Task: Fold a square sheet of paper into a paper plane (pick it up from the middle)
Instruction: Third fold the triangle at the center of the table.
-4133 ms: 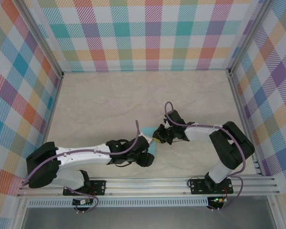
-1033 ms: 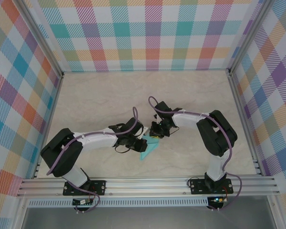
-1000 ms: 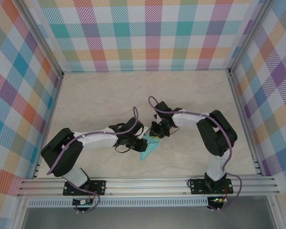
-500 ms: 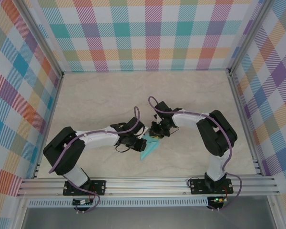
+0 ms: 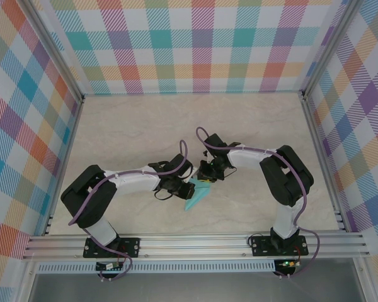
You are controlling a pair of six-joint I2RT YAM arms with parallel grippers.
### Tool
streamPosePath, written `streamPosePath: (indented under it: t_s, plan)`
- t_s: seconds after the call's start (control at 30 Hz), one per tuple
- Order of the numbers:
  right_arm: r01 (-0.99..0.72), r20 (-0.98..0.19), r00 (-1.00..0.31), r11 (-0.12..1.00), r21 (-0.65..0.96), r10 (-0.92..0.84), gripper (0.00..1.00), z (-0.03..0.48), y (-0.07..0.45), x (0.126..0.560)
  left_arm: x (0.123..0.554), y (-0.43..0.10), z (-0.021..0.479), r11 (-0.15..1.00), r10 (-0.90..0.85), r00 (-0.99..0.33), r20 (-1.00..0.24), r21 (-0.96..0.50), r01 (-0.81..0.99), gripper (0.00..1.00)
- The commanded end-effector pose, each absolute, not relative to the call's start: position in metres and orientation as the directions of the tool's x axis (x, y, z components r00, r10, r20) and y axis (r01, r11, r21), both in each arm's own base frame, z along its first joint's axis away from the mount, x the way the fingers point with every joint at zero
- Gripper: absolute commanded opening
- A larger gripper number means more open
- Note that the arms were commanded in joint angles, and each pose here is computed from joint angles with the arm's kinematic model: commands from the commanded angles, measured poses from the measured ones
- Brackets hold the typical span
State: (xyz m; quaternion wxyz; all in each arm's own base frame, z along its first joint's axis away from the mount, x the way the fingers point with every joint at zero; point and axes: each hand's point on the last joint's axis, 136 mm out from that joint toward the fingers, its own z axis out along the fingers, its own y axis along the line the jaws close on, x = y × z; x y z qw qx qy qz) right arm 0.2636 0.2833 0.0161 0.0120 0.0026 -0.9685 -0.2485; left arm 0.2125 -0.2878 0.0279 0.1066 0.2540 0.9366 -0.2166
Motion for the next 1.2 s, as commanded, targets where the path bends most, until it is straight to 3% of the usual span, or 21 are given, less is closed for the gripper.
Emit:
streamPosePath:
  t_s: [0.0,0.4,0.83,1.17]
  plan:
    - [0.014,0.062,-0.998,0.906,0.423,-0.013,0.18,0.002,0.271,0.252,0.223,-0.291,0.035,0.770,0.423,-0.843,-0.332,-0.358,0.527,0.08]
    - [0.026,0.067,-0.998,0.907,0.420,-0.003,0.18,0.002,0.271,0.251,0.221,-0.289,0.031,0.773,0.425,-0.847,-0.319,-0.358,0.523,0.09]
    - [0.050,0.062,-0.998,0.890,0.453,0.025,0.17,0.005,0.273,0.252,0.226,-0.295,0.054,0.729,0.371,-0.856,-0.360,-0.459,0.509,0.08]
    - [0.054,0.066,-0.997,0.882,0.468,0.026,0.17,0.005,0.276,0.250,0.220,-0.299,0.044,0.701,0.397,-0.864,-0.309,-0.505,0.503,0.09]
